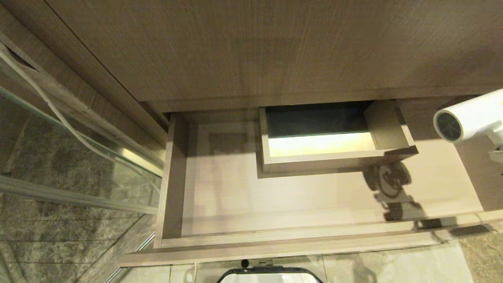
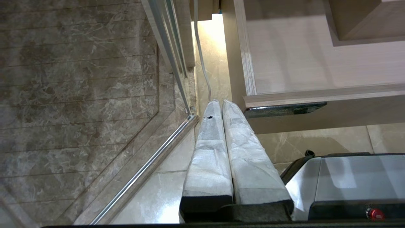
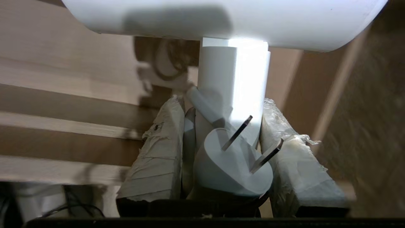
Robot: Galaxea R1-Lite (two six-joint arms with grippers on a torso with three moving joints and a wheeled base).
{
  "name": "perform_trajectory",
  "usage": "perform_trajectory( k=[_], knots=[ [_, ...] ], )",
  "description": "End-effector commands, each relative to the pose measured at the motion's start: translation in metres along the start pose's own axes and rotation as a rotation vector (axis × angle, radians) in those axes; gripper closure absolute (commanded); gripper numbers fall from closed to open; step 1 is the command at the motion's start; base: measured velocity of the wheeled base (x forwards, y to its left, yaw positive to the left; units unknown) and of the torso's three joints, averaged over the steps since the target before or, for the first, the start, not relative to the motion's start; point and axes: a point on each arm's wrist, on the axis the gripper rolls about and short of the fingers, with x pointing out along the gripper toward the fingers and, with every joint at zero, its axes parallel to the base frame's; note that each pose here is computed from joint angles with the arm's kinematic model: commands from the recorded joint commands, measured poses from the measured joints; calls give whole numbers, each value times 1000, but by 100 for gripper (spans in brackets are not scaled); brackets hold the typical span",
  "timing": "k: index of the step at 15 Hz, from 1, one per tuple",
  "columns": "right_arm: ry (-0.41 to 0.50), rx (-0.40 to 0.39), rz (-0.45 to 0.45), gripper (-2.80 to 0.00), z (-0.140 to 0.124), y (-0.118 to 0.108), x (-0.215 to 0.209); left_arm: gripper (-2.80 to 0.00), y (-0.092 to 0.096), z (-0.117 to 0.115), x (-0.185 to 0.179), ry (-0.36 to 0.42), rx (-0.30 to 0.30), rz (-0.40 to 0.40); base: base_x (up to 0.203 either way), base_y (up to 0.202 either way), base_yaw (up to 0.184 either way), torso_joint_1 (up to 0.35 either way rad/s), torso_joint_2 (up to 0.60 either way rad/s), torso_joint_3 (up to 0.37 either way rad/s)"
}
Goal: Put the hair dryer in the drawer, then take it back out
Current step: Put it into the drawer
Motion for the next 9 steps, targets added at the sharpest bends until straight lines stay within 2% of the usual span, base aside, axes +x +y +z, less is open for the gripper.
perform_trajectory(
  k=[1,5,9],
  knots=[
    [144,36,-75,0,-11,-11,28,0,0,0,0,2,0,0,0,0,0,57,56,60],
    [255,161,-104,0,-29,-23,70,0,0,0,0,2,0,0,0,0,0,26,46,43],
    [283,185,-98,0,-48,-32,131,0,0,0,0,0,0,0,0,0,0,11,9,28]
  ],
)
